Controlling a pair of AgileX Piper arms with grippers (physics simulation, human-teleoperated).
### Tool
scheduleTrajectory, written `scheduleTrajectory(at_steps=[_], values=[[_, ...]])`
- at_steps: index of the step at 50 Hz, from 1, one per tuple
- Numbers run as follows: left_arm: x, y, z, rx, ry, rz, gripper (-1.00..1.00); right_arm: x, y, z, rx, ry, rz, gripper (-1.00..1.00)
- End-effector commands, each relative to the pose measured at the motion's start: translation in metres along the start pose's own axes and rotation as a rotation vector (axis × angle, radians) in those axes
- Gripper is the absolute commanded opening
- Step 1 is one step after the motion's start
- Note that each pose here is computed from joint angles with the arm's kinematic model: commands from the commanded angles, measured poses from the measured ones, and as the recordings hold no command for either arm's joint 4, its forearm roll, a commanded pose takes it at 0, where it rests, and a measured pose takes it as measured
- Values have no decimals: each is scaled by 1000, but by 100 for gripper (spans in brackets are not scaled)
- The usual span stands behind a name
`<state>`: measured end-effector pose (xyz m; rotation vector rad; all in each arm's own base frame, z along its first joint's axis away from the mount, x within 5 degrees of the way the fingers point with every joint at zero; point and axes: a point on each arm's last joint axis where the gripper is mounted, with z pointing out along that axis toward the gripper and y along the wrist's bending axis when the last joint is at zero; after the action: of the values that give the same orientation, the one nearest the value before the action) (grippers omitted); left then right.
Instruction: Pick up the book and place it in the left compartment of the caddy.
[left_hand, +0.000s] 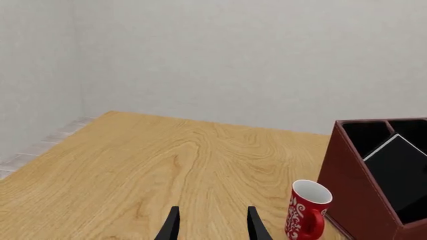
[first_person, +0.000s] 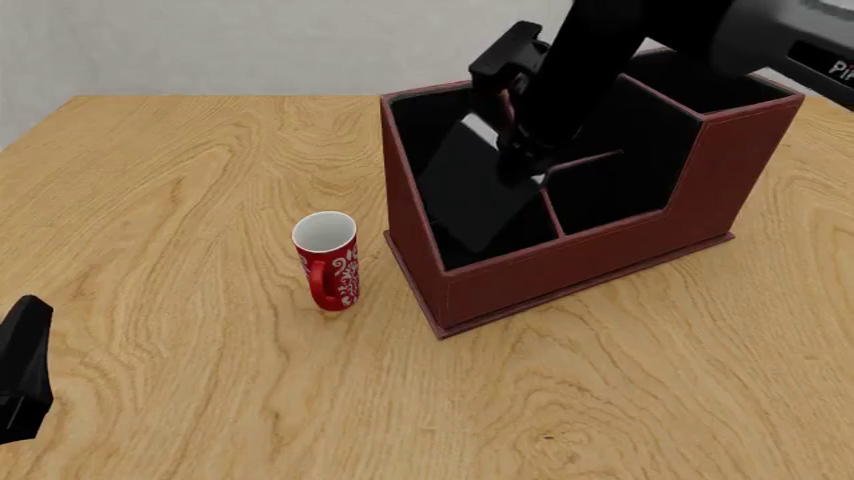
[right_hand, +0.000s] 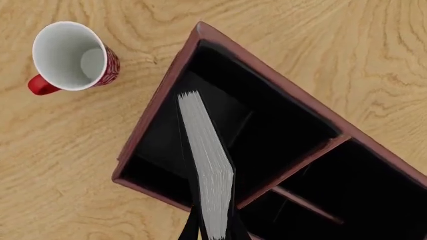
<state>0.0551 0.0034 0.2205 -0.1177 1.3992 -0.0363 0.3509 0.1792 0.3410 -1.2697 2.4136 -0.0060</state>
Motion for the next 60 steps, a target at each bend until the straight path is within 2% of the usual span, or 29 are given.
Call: scheduleTrajectory(at_steps=[1, 28, 32, 42, 58, 59, 60], values=[[0, 0, 0, 1, 1, 2, 100, -3, 3, 4, -3, -1, 30, -100], [0, 0, 0, 1, 7, 7, 100, 2, 9, 28, -18, 21, 48, -100], [1, 0, 0, 1, 9, 8, 100, 9, -1, 34, -10, 32, 55, -100], [1, 0, 0, -3, 13, 14, 100, 8, 8, 44, -22, 37, 53, -100], [1, 0, 0, 2, 14, 14, 100, 10, 3, 42, -14, 34, 54, -100], [1, 0, 0, 2, 14, 15, 100, 9, 3, 41, -15, 35, 56, 100], [1, 0, 0, 2, 14, 15, 100, 9, 3, 41, -15, 35, 56, 100]])
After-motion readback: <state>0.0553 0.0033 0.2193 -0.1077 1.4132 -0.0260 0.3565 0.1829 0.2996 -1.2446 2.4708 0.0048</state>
